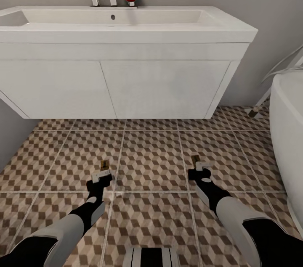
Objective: Take the four mousetraps from the cabinet in the bathroom and place them on the bathroom floor. Make sure all four end up on the same floor surface, and ensure that at least two of them are either under or directly next to the same bathroom sink.
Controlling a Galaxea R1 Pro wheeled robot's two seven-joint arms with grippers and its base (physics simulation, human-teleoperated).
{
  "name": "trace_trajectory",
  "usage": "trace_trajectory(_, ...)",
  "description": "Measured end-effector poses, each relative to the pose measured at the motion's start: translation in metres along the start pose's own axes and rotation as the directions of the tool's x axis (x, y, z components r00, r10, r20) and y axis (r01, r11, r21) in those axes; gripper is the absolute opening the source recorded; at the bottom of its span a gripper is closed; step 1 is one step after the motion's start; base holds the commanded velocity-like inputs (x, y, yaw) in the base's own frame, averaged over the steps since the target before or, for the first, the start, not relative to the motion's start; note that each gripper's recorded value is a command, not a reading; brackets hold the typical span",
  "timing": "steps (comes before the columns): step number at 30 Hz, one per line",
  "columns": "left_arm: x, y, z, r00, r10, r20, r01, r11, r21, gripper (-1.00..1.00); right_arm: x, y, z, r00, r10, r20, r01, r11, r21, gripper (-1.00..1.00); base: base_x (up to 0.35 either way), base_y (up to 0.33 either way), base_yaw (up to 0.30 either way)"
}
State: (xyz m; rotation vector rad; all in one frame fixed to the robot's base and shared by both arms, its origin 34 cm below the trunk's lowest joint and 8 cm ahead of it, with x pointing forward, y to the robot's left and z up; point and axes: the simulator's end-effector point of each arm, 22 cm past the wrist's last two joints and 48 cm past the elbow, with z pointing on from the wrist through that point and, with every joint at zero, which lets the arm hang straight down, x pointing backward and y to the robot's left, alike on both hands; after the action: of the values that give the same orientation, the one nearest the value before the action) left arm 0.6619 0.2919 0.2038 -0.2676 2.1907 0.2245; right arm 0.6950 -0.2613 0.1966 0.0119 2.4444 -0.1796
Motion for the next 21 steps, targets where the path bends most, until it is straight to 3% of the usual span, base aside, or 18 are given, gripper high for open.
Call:
trace_trajectory(2, 0.013, -0.001, 0.000, 0.998, 0.003, -0.067, -0.003, 1.000, 0.003, -1.00, -0.005, 0.000, 0.000, 1.000, 0.003, 0.009, -0.003, 1.000, 0.002, -1.00, 0.000, 0.000, 0.000)
trace_trajectory(4, 0.028, -0.010, 0.001, 0.985, 0.023, -0.171, -0.017, 0.999, 0.035, -1.00, -0.008, -0.002, 0.000, 1.000, 0.004, 0.013, -0.004, 1.000, 0.004, -1.00, 0.000, 0.000, 0.000)
trace_trajectory(6, 0.021, -0.021, 0.005, 0.979, 0.028, -0.201, -0.012, 0.997, 0.077, -1.00, -0.010, -0.004, 0.001, 1.000, 0.004, 0.016, -0.004, 1.000, 0.007, -1.00, 0.000, 0.000, 0.000)
trace_trajectory(9, 0.006, -0.037, 0.009, 0.978, 0.024, -0.207, 0.005, 0.991, 0.136, -1.00, -0.010, -0.008, 0.001, 1.000, 0.003, 0.017, -0.003, 1.000, 0.012, -1.00, 0.000, 0.000, 0.000)
trace_trajectory(12, -0.002, -0.038, 0.011, 0.979, 0.022, -0.203, 0.008, 0.989, 0.150, -1.00, -0.011, -0.010, 0.002, 1.000, 0.001, 0.018, -0.002, 1.000, 0.015, -1.00, 0.000, 0.000, 0.000)
trace_trajectory(21, -0.038, -0.040, 0.018, 0.990, -0.001, -0.141, 0.020, 0.990, 0.139, -1.00, -0.005, -0.012, 0.002, 1.000, -0.009, -0.015, 0.010, 1.000, 0.019, -1.00, 0.000, 0.000, 0.000)
